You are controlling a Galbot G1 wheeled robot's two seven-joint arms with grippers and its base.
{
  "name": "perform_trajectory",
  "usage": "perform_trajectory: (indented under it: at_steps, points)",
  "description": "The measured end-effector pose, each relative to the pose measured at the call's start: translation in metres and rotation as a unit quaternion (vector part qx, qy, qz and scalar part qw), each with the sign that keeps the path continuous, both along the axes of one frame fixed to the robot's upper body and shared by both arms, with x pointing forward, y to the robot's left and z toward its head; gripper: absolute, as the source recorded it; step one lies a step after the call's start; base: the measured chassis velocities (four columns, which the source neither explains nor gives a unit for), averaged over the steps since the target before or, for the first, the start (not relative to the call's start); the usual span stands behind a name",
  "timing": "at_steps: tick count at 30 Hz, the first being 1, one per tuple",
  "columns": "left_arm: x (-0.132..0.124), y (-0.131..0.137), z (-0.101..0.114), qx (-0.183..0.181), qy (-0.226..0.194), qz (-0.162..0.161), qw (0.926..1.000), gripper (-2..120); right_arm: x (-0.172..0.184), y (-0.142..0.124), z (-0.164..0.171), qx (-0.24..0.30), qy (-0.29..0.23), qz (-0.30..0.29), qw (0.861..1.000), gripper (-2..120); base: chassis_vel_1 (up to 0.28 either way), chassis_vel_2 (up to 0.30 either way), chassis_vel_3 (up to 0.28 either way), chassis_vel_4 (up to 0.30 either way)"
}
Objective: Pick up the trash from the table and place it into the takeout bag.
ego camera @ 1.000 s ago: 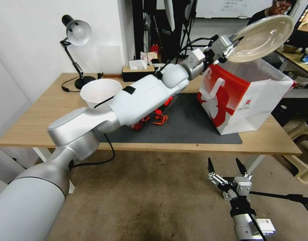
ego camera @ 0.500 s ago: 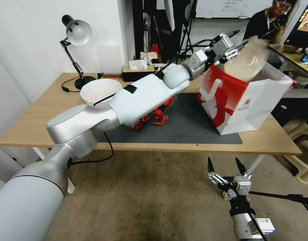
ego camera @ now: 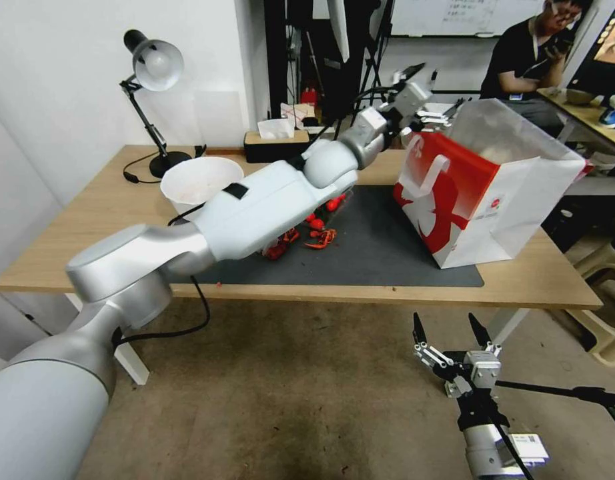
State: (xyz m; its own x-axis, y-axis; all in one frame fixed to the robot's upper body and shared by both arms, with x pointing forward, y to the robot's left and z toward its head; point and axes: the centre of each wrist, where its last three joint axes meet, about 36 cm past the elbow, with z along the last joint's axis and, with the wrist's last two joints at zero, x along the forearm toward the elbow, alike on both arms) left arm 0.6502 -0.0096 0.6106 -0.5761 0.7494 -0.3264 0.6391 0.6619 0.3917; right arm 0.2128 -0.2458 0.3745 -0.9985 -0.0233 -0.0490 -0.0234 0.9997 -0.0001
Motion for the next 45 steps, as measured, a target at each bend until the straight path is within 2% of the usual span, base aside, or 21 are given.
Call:
perform_trajectory:
  at_steps: [1,3,5,6,8,9,11,14,15,17,19,20,22,26,31,36,39,40,42,43,45]
  points:
    - [-0.005,0.012,-0.006,-0.025,0.029,0.025,0.999,100,-0.001,0.0,0.0,0.001,0.001,0.0,1.0,100,0.0,0.0,0.0,0.0]
    - [-0.007,0.014,-0.008,-0.03,0.036,0.032,0.9984,100,-0.001,0.001,0.0,0.001,0.001,-0.001,1.0,100,0.0,0.0,0.0,0.0]
    - [-0.019,0.028,-0.02,-0.06,0.069,0.075,0.993,100,-0.002,0.001,0.0,0.001,0.002,-0.001,1.0,100,0.0,0.0,0.0,0.0]
    - [-0.019,0.028,-0.02,-0.06,0.069,0.075,0.993,100,-0.002,0.001,0.0,0.001,0.002,-0.001,1.0,100,0.0,0.0,0.0,0.0]
    - [-0.025,0.034,-0.024,-0.072,0.083,0.096,0.9893,100,-0.003,0.001,0.0,0.0,0.002,-0.001,1.0,100,0.0,0.0,0.0,0.0]
    - [-0.037,0.046,-0.03,-0.092,0.101,0.126,0.9825,100,-0.003,0.001,0.001,0.0,0.0,-0.001,1.0,100,0.0,0.0,0.0,0.0]
    - [-0.041,0.053,-0.033,-0.098,0.106,0.135,0.9802,100,-0.003,0.002,0.002,0.0,-0.001,-0.001,1.0,100,0.0,0.0,0.0,0.0]
    - [-0.061,0.095,-0.046,-0.116,0.12,0.172,0.9708,100,-0.003,0.003,0.004,-0.002,-0.003,0.002,1.0,100,0.0,0.0,0.0,0.0]
    - [-0.061,0.095,-0.046,-0.116,0.12,0.172,0.9708,100,-0.003,0.003,0.004,-0.002,-0.003,0.002,1.0,100,0.0,0.0,0.0,0.0]
    - [-0.081,0.139,-0.066,-0.117,0.133,0.205,0.9626,100,-0.004,0.003,0.005,-0.004,-0.003,0.004,1.0,100,0.0,0.0,0.0,0.0]
    - [-0.093,0.161,-0.076,-0.121,0.139,0.222,0.9575,100,-0.004,0.004,0.006,-0.005,-0.003,0.006,1.0,100,0.0,0.0,0.0,0.0]
    - [-0.093,0.161,-0.076,-0.121,0.139,0.222,0.9575,100,-0.004,0.004,0.006,-0.005,-0.003,0.006,1.0,100,0.0,0.0,0.0,0.0]
    - [-0.108,0.185,-0.084,-0.136,0.145,0.244,0.9491,100,-0.005,0.004,0.006,-0.004,-0.002,0.008,1.0,100,0.0,0.0,0.0,0.0]
    - [-0.13,0.209,-0.094,-0.155,0.154,0.268,0.9385,100,-0.006,0.006,0.005,-0.004,-0.001,0.01,1.0,100,0.0,0.0,0.0,0.0]
    - [-0.167,0.23,-0.121,-0.15,0.162,0.295,0.9297,100,-0.008,0.006,0.005,-0.004,0.002,0.013,1.0,100,0.0,0.0,0.0,0.0]
    - [-0.188,0.241,-0.134,-0.14,0.17,0.317,0.9224,100,-0.008,0.006,0.006,-0.005,0.0,0.015,1.0,100,0.0,0.0,0.0,0.0]
    - [-0.219,0.252,-0.141,-0.123,0.172,0.346,0.9143,100,-0.008,0.006,0.008,-0.006,-0.001,0.017,1.0,100,0.0,0.0,0.0,0.0]
    - [-0.219,0.252,-0.141,-0.123,0.172,0.346,0.9143,100,-0.008,0.006,0.008,-0.006,-0.001,0.017,1.0,100,0.0,0.0,0.0,0.0]
    - [-0.235,0.255,-0.145,-0.112,0.179,0.367,0.9062,100,-0.008,0.005,0.008,-0.006,-0.001,0.017,1.0,100,0.0,0.0,0.0,0.0]
    - [-0.246,0.255,-0.149,-0.102,0.19,0.389,0.8956,100,-0.009,0.005,0.008,-0.006,-0.001,0.017,1.0,100,0.0,0.0,0.0,0.0]
    - [-0.249,0.255,-0.15,-0.1,0.194,0.395,0.8924,100,-0.009,0.005,0.008,-0.006,-0.001,0.017,1.0,100,0.0,0.0,0.0,0.0]
